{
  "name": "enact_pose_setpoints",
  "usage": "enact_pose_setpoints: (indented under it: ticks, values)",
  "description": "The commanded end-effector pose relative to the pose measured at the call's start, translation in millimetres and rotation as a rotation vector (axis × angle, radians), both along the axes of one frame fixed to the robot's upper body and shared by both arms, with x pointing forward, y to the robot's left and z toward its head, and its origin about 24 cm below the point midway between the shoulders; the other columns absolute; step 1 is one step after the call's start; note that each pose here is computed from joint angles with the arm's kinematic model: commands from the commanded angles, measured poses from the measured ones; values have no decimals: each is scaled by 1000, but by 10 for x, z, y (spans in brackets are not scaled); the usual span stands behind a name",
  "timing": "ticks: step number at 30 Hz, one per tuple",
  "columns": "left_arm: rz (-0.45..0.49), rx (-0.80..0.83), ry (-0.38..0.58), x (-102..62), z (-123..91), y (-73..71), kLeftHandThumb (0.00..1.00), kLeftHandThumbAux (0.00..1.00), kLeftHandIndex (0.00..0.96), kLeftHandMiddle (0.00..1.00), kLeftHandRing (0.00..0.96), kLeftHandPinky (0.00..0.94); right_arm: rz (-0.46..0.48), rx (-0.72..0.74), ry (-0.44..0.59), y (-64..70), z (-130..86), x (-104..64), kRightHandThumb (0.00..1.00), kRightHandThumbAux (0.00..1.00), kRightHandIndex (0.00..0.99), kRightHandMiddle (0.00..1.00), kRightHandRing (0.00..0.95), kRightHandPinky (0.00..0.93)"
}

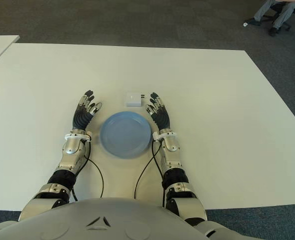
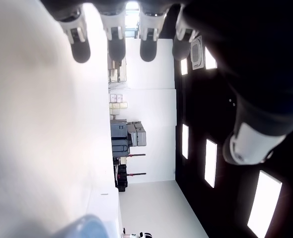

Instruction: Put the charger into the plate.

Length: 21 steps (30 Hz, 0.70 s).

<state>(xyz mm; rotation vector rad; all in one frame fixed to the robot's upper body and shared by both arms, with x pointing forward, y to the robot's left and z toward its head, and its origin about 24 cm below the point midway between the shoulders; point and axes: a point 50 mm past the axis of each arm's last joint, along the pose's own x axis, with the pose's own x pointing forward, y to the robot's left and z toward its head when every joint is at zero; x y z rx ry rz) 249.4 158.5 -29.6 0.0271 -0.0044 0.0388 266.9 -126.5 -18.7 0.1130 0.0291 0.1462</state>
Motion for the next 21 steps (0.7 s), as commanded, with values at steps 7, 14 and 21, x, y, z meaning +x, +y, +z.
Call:
enact_pose_setpoints:
  ticks: [7, 14, 21]
  values:
    - [12, 0, 136, -191, -252, 10, 0, 614, 2, 65, 61, 76, -4, 3, 98, -5, -176, -120, 46, 678, 9, 54, 34, 59]
    - [6, 3, 150, -194, -275, 6, 0, 610, 3, 65, 65, 75, -4, 12, 98, 3, -180, -124, 52, 681, 8, 51, 33, 60]
    - [-2, 9, 158, -199, -297, -10, 0, 599, 0, 56, 54, 59, -13, 19, 103, -16, -197, -127, 58, 687, 7, 49, 31, 58]
